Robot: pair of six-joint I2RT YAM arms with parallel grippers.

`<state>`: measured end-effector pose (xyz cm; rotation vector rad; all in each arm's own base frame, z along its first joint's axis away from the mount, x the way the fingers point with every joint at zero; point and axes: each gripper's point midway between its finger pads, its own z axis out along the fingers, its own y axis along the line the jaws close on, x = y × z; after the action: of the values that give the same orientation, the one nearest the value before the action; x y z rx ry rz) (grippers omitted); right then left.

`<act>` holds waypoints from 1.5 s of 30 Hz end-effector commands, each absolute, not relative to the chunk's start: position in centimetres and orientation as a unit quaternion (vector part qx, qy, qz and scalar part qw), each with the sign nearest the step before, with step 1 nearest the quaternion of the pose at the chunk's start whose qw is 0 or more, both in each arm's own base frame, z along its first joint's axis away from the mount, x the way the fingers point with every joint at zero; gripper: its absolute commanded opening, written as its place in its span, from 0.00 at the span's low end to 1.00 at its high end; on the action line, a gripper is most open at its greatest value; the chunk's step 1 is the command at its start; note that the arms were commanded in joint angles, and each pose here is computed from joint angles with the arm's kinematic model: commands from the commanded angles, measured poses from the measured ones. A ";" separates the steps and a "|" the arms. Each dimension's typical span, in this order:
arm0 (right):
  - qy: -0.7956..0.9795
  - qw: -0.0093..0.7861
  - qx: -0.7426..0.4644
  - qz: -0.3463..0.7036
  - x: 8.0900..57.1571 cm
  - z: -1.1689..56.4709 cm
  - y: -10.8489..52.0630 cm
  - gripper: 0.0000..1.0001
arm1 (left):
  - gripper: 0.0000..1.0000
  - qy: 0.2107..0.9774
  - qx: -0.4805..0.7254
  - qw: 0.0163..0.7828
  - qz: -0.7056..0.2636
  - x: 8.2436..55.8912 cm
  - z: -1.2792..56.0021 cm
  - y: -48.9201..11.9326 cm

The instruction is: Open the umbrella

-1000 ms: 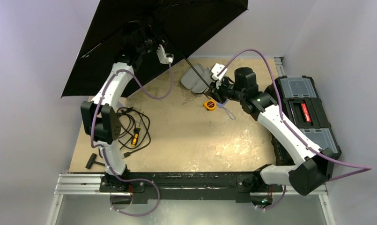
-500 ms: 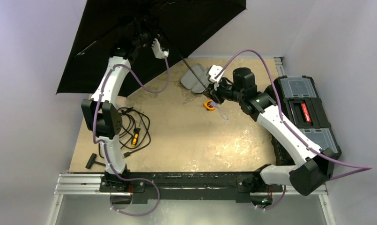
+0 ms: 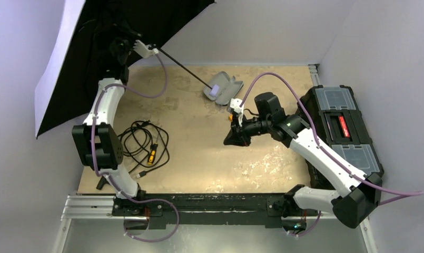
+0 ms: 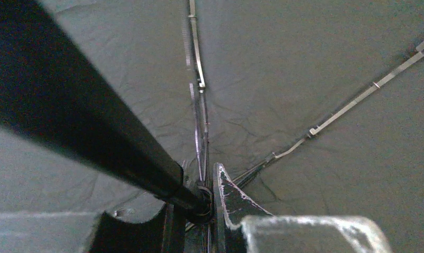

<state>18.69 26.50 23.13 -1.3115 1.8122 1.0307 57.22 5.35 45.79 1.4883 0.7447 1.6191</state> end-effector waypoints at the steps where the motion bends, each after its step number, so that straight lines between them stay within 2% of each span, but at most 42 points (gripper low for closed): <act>1: 0.657 0.350 -0.493 0.450 18.0 26.2 28.0 0.22 | 0.00 0.197 0.515 0.440 0.709 52.2 53.7 -0.1; 3: 0.641 0.381 -0.483 0.459 17.9 28.8 28.1 0.43 | 0.00 0.169 0.516 0.448 0.711 51.6 53.3 -1.3; 7: 0.615 0.453 -0.425 0.485 18.3 35.4 28.3 0.65 | 0.00 0.152 0.522 0.469 0.696 50.1 52.6 -2.6; 11: 0.612 0.513 -0.378 0.469 21.1 39.0 28.7 0.77 | 0.00 0.125 0.525 0.495 0.681 48.2 52.5 -4.0; 13: 0.632 0.520 -0.360 0.448 23.2 38.5 29.0 0.83 | 0.00 0.117 0.526 0.506 0.673 47.5 52.4 -4.6; 14: 0.649 0.521 -0.350 0.431 24.6 37.6 29.1 0.90 | 0.00 0.114 0.527 0.510 0.671 47.2 52.3 -4.9; 16: 0.672 0.507 -0.352 0.409 26.3 35.5 29.7 0.97 | 0.00 0.108 0.525 0.516 0.668 46.8 52.4 -5.4; 21: 0.689 0.480 -0.331 0.430 28.5 32.6 32.0 0.98 | 0.01 0.091 0.521 0.532 0.661 45.6 52.7 -6.5; 26: 0.684 0.453 -0.350 0.452 28.9 31.0 34.8 0.91 | 0.04 0.083 0.520 0.547 0.651 44.4 53.0 -7.3; 28: 0.683 0.442 -0.358 0.458 29.1 30.3 35.7 0.87 | 0.04 0.084 0.520 0.551 0.647 43.9 53.2 -7.5; 29: 0.683 0.435 -0.360 0.462 29.2 30.0 36.1 0.82 | 0.04 0.083 0.518 0.553 0.647 43.7 53.4 -7.6; 30: 0.682 0.429 -0.362 0.470 29.2 29.8 36.5 0.68 | 0.04 0.082 0.517 0.554 0.647 43.5 53.5 -7.6; 32: 0.676 0.421 -0.358 0.488 29.0 30.2 37.1 0.46 | 0.04 0.081 0.515 0.555 0.649 43.2 53.8 -7.7; 34: 0.658 0.419 -0.357 0.514 28.5 31.5 37.6 0.24 | 0.10 0.083 0.515 0.557 0.646 42.9 54.0 -7.8; 37: 0.638 0.424 -0.335 0.549 28.0 33.8 37.9 0.00 | 0.31 0.089 0.526 0.564 0.630 42.4 53.2 -8.2; 40: 0.611 0.436 -0.314 0.581 27.7 36.6 38.1 0.00 | 0.46 0.091 0.545 0.574 0.604 41.2 51.8 -8.9; 45: 0.566 0.466 -0.250 0.633 27.6 40.4 37.7 0.00 | 0.64 0.106 0.613 0.573 0.533 39.6 46.2 -10.6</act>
<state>28.17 38.27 30.06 -0.7131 1.7697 1.4501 42.01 -8.75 48.67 1.3566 0.2687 1.3879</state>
